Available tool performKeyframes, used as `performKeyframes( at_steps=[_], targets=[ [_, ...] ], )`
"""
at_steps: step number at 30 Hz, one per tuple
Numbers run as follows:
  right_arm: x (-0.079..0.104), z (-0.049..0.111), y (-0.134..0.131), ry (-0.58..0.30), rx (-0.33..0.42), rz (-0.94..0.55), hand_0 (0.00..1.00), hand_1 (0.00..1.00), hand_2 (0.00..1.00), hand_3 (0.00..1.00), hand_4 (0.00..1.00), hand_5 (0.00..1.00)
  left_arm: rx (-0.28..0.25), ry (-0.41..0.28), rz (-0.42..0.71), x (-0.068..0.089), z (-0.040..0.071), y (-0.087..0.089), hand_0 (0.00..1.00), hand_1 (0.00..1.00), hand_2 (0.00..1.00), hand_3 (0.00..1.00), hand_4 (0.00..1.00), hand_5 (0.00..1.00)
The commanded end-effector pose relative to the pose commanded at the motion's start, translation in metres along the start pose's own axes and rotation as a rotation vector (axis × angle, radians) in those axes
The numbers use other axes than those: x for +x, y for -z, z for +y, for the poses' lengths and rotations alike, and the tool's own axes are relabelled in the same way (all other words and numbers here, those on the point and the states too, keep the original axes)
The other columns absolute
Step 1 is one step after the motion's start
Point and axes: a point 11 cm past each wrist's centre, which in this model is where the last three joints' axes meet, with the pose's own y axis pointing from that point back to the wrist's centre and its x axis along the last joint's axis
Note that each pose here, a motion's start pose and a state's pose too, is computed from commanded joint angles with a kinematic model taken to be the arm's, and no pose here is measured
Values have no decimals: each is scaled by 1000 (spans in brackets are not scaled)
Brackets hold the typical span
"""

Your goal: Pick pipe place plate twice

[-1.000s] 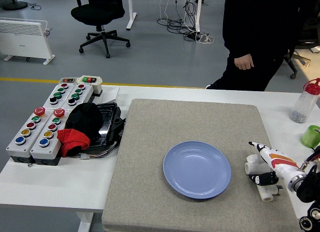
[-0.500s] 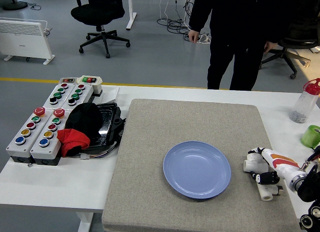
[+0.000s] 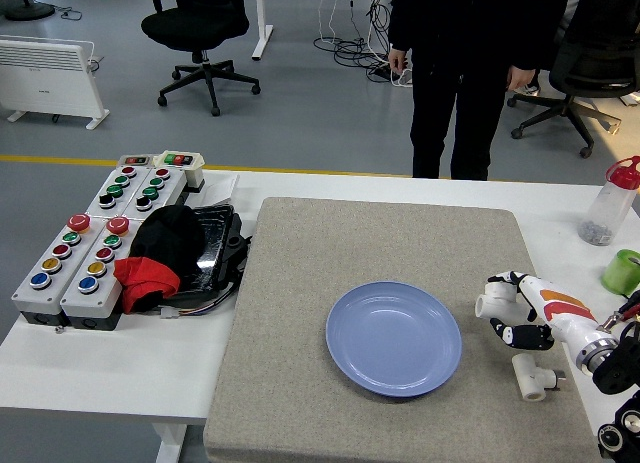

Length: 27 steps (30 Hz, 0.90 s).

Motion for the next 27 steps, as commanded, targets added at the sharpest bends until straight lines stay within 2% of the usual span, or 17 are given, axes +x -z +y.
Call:
performKeyframes(
  at_steps=[1, 3, 4, 7, 12, 15, 16, 21, 22, 27],
  targets=[
    [0, 0, 0, -1, 1, 0, 359, 455, 538, 627, 416, 260, 0, 0, 0, 0, 0, 0, 718, 746, 717, 654, 399, 998],
    [2, 1, 24, -35, 103, -35, 359, 455, 538, 627, 416, 260, 1, 0, -1, 0, 0, 0, 718, 746, 717, 654, 399, 998],
    [1, 2, 42, -37, 174, -64, 316, 415, 507, 585, 369, 259, 1, 0, -1, 0, 0, 0, 718, 746, 717, 654, 399, 998],
    [-6, 5, 70, -15, 306, -118, 316, 415, 507, 585, 369, 259, 2, 0, -2, 0, 0, 1, 718, 746, 717, 654, 399, 998],
    [-13, 5, 87, 7, 358, -127, 317, 418, 506, 583, 367, 263, 3, 0, -1, 0, 0, 1, 718, 746, 717, 654, 399, 998],
    [-32, 0, 117, 87, 413, -110, 317, 418, 506, 583, 367, 263, 3, 1, -3, -1, 0, 1, 718, 746, 717, 654, 399, 998],
    [-37, -2, 124, 108, 423, -100, 334, 426, 511, 584, 341, 243, 3, 1, -3, -1, 0, 1, 718, 746, 717, 655, 398, 998],
    [-49, -5, 136, 162, 438, -66, 334, 426, 511, 584, 341, 243, 2, 1, -3, -1, 0, 1, 718, 746, 717, 655, 398, 998],
    [-49, -5, 136, 162, 438, -66, 425, 498, 534, 597, 352, 234, 2, 1, -3, -1, 0, 1, 718, 746, 717, 655, 398, 998],
    [-67, -10, 145, 229, 443, 0, 425, 498, 534, 597, 352, 234, 3, 1, -2, -1, 0, 1, 718, 746, 717, 655, 398, 998]
  ],
)
